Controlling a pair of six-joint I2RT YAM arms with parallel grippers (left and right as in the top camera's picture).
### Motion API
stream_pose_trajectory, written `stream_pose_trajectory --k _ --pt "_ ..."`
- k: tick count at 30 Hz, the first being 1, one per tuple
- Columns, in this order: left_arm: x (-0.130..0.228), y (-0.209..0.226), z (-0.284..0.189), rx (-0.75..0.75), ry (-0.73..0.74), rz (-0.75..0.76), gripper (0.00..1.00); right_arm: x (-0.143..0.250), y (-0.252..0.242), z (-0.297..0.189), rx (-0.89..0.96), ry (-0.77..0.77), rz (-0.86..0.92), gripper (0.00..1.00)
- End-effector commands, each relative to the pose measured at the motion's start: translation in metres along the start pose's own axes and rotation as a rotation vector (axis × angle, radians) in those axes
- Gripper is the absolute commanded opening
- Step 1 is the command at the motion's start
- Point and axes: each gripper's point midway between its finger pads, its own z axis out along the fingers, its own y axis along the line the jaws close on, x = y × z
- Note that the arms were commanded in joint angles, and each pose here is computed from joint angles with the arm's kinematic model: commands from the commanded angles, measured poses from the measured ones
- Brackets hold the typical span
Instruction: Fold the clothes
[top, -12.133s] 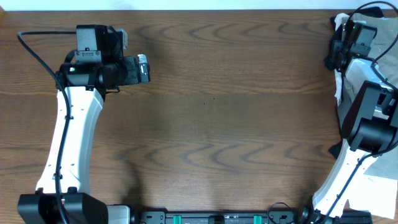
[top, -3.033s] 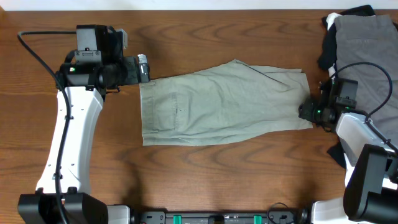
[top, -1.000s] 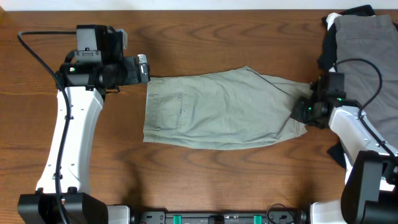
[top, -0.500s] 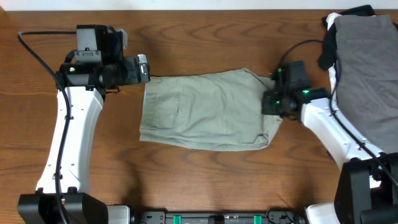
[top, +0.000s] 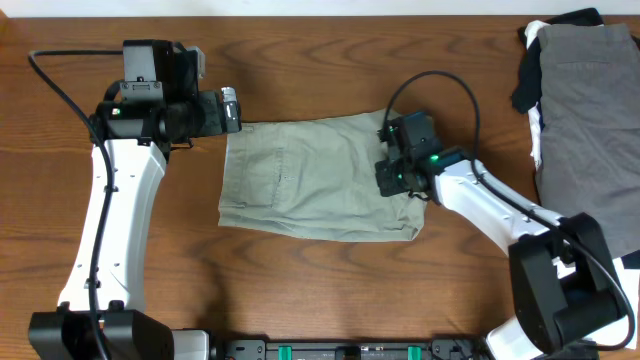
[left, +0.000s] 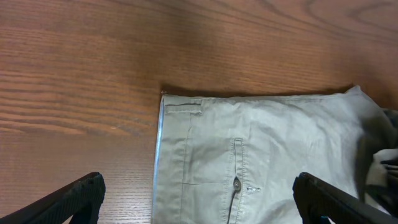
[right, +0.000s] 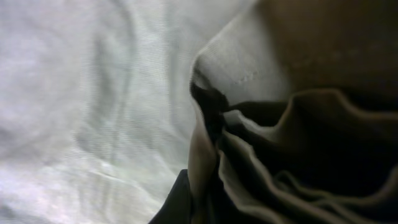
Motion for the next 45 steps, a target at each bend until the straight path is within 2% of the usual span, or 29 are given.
stream_pose_trajectory --k 1,6,8,12,15,18,23,26,36,45 --pt "-0.005 -0.002 -0.004 0.012 -0.015 -0.013 0.98 -0.012 0.029 -0.005 -0.121 -0.034 -0.052 0.24" --pt "-0.005 -0.002 -0.004 0.012 -0.015 -0.013 0.98 -0.038 0.053 -0.025 -0.236 -0.090 -0.092 0.49" --pt "-0.006 -0.002 -0.005 0.012 -0.015 -0.013 0.98 -0.045 0.057 -0.034 -0.248 -0.101 -0.111 0.55" --pt "-0.005 -0.002 -0.004 0.012 -0.015 -0.013 0.98 -0.058 0.053 -0.058 -0.215 -0.109 -0.123 0.57" --pt "-0.006 -0.002 -0.005 0.012 -0.015 -0.013 0.98 -0.054 0.032 -0.072 -0.102 -0.080 -0.100 0.57" --pt "-0.006 -0.002 -0.005 0.012 -0.015 -0.013 0.98 -0.035 0.007 -0.077 0.033 -0.004 -0.066 0.56" --pt "-0.006 -0.002 -0.004 0.012 -0.015 -0.013 0.98 0.009 -0.012 -0.072 0.129 0.153 -0.008 0.54" --pt "-0.005 -0.002 -0.004 0.012 -0.014 -0.013 0.98 0.025 -0.024 -0.065 0.184 0.184 0.006 0.54" --pt "-0.005 -0.002 -0.004 0.012 -0.014 -0.013 0.98 0.041 -0.022 -0.039 0.140 0.167 0.033 0.61" --pt "-0.005 -0.002 -0.004 0.012 -0.015 -0.013 0.98 0.045 -0.011 -0.037 0.075 0.184 0.062 0.62"
